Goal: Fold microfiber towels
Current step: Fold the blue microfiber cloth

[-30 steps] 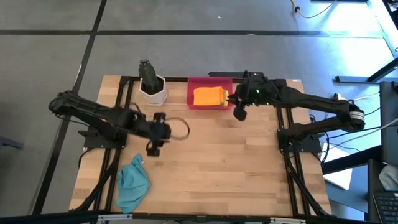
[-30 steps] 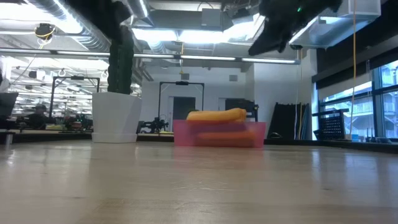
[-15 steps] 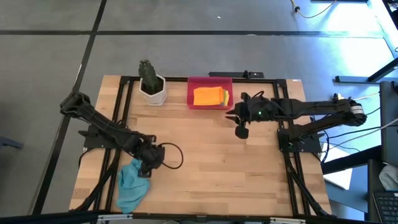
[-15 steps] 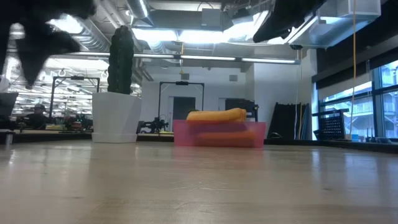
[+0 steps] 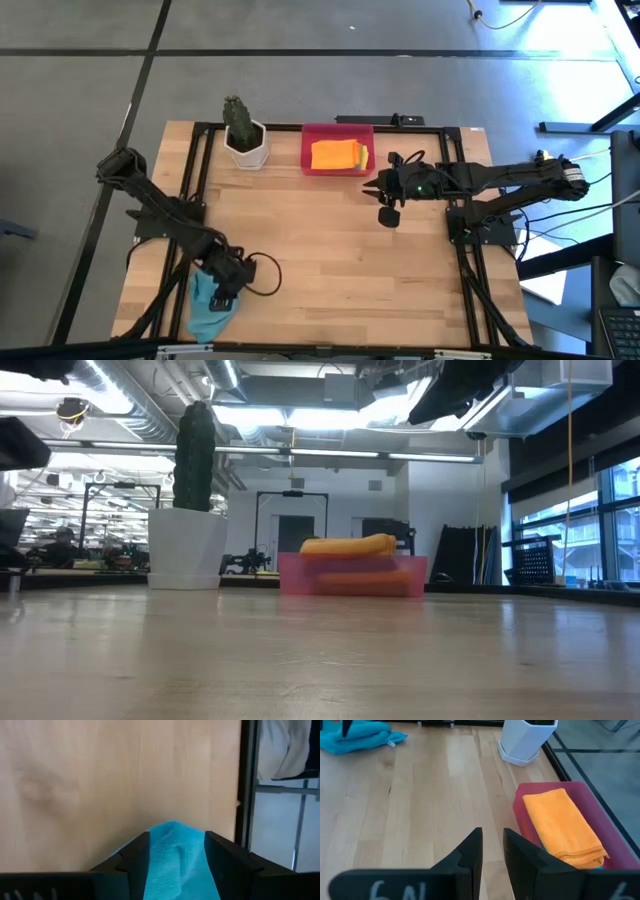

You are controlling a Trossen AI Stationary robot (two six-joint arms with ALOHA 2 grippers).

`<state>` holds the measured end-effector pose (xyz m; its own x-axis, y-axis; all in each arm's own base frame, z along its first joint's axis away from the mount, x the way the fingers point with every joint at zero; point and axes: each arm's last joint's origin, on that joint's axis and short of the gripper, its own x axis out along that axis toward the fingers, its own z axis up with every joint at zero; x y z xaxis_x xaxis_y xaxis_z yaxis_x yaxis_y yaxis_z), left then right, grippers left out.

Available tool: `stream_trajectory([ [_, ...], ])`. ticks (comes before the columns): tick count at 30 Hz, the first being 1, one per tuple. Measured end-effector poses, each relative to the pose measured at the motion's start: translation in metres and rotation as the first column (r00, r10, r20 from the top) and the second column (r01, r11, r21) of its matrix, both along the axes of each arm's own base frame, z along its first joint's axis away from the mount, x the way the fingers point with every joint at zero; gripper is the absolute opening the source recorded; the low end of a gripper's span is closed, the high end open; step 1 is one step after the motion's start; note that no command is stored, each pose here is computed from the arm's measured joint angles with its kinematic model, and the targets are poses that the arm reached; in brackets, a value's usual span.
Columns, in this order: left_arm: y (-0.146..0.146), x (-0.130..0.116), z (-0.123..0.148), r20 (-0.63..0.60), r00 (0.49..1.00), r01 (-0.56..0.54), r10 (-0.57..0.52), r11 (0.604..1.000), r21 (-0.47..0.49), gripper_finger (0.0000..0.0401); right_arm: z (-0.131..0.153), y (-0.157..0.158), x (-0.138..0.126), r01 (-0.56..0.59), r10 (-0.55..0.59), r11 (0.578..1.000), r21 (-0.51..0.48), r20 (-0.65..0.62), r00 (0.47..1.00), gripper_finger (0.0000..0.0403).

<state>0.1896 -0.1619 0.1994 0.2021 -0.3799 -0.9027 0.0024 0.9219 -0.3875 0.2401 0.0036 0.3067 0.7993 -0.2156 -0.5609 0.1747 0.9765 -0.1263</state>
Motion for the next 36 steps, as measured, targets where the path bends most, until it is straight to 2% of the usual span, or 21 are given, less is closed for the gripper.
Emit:
stream_trajectory([
  [5, 0.001, -0.007, -0.012, -0.033, 0.999, -0.029, 0.03, 0.999, 0.024, 0.0177, 0.0, 0.0, 0.0, 0.004, -0.004, 1.0, 0.005, 0.001, 1.0, 0.0078],
  [7, 0.002, -0.01, -0.02, -0.063, 0.998, -0.015, 0.015, 1.0, -0.007, 0.0177, 0.0, 0.0, 0.0, 0.012, -0.012, 1.0, 0.017, 0.005, 1.0, 0.0078],
  [10, 0.003, -0.012, -0.028, -0.037, 0.999, 0.026, -0.027, 0.999, -0.026, 0.0168, 0.0, 0.0, 0.0, 0.014, -0.014, 1.0, 0.02, 0.005, 1.0, 0.0078],
  [13, 0.006, -0.01, -0.03, -0.016, 0.998, 0.057, -0.057, 0.998, -0.021, 0.0129, 0.0, 0.0, 0.0, 0.014, -0.014, 1.0, 0.021, 0.003, 1.0, 0.0078],
  [18, 0.016, -0.001, -0.029, -0.003, 0.996, 0.088, -0.088, 0.995, -0.039, 0.002, 0.0, 0.0, 0.0, 0.015, -0.015, 1.0, 0.023, 0.002, 1.0, 0.0078],
  [20, 0.023, 0.003, -0.028, 0.006, 0.996, 0.092, -0.091, 0.995, -0.036, 0.0009, 0.0, 0.0, 0.0, 0.019, -0.019, 0.999, 0.028, 0.003, 1.0, 0.0078],
  [24, 0.032, 0.019, -0.012, 0.093, 0.984, 0.15, -0.153, 0.988, 0.038, 0.0002, 0.0, 0.0, 0.0, 0.026, -0.026, 0.999, 0.038, 0.005, 1.0, 0.0078],
  [27, 0.042, 0.037, 0.013, 0.202, 0.958, 0.167, -0.203, 0.969, 0.179, 0.0002, 0.0, 0.0, 0.0, 0.025, -0.026, 0.999, 0.038, 0.005, 1.0, 0.0078],
  [30, 0.051, 0.054, 0.05, 0.303, 0.914, 0.153, -0.269, 0.921, 0.358, 0.0001, -0.001, 0.0, 0.0, 0.025, -0.025, 0.999, 0.038, 0.005, 1.0, 0.0078],
  [32, 0.058, 0.063, 0.079, 0.35, 0.891, 0.086, -0.291, 0.863, 0.497, 0.0001, -0.001, 0.0, 0.0, 0.025, -0.026, 0.999, 0.041, 0.005, 1.0, 0.0078],
  [34, 0.065, 0.068, 0.11, 0.394, 0.869, -0.026, -0.3, 0.768, 0.64, 0.0001, -0.001, 0.002, 0.0, 0.019, -0.019, 0.999, 0.041, 0.004, 1.0, 0.0078],
  [36, 0.071, 0.068, 0.14, 0.435, 0.85, -0.166, -0.298, 0.632, 0.757, 0.0001, -0.001, 0.004, 0.0, 0.011, -0.011, 0.999, 0.041, 0.002, 1.0, 0.0078],
])
